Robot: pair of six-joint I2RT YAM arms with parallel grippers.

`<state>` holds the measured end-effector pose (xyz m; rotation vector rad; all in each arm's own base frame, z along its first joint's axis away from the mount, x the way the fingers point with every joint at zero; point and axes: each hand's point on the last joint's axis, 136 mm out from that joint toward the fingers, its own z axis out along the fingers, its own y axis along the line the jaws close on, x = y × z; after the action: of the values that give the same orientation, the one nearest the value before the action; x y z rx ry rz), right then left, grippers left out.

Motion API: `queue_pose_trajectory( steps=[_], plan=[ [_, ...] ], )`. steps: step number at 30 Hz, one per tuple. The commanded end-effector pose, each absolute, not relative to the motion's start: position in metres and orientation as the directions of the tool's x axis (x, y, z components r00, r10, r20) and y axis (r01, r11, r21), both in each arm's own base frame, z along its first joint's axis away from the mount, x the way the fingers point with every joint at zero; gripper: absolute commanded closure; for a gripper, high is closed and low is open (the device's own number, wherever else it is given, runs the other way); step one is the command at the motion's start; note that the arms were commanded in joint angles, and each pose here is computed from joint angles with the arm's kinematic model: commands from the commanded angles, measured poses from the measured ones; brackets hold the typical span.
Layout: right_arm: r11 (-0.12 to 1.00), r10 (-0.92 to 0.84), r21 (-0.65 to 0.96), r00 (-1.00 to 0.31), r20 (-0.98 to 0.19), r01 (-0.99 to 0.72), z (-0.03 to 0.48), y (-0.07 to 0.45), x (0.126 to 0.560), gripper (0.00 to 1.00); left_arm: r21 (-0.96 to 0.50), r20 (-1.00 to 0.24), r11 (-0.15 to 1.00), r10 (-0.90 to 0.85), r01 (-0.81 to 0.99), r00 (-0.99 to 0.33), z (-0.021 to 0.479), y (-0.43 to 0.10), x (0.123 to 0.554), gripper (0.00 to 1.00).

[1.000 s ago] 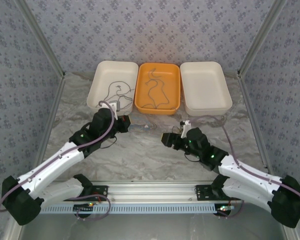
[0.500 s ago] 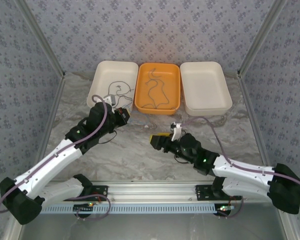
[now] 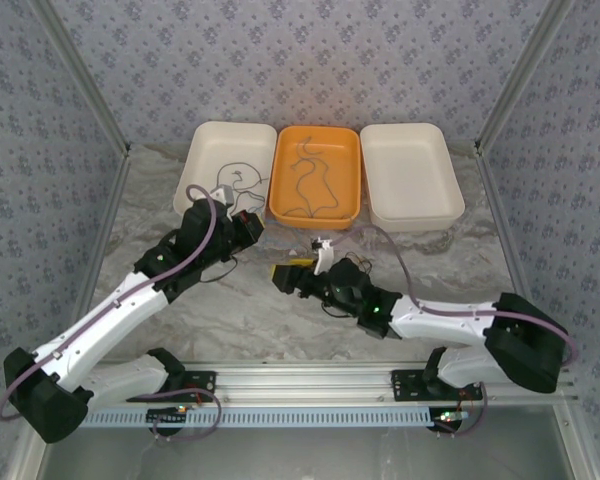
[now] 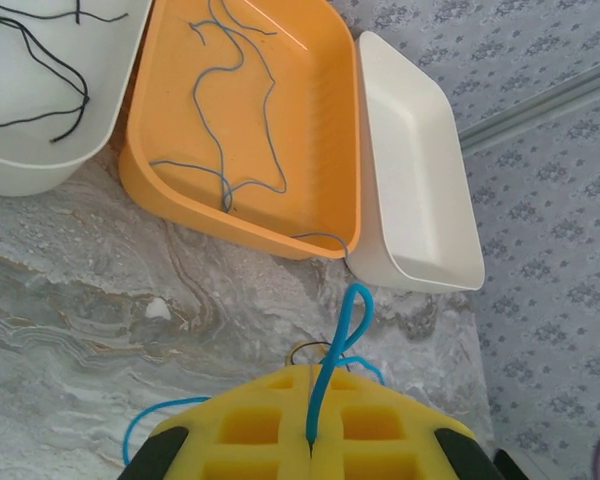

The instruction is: Untangle the cables

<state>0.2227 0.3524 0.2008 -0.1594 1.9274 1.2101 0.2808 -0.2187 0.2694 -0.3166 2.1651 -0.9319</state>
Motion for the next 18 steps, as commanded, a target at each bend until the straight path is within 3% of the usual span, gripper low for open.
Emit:
queue_pose_trajectory(
  steps=[1,11,15,18],
  plan=[
    [0.478,0.381,0.699,-0.592,-0.710,-0.532,0.233,0.367,0.231,0.28,-0.749,-0.533,0.655,-0.509,0.097,-0.676,0.295,-0.224,0.284,1.00],
    [0.577,0.457,0.633,-0.438,-0.774,-0.516,0.248,0.354,0.251,0.27,-0.768,-0.508,0.634,-0.515,0.092,-0.690,0.296,-0.225,0.278,1.00],
    [0.633,0.440,0.625,-0.452,-0.776,-0.456,0.242,0.346,0.267,0.39,-0.764,-0.517,0.638,-0.519,0.093,-0.681,0.299,-0.218,0.273,1.00],
    [0.652,0.439,0.621,-0.450,-0.778,-0.436,0.237,0.338,0.273,0.43,-0.756,-0.529,0.647,-0.516,0.098,-0.674,0.303,-0.214,0.271,1.00]
  ],
)
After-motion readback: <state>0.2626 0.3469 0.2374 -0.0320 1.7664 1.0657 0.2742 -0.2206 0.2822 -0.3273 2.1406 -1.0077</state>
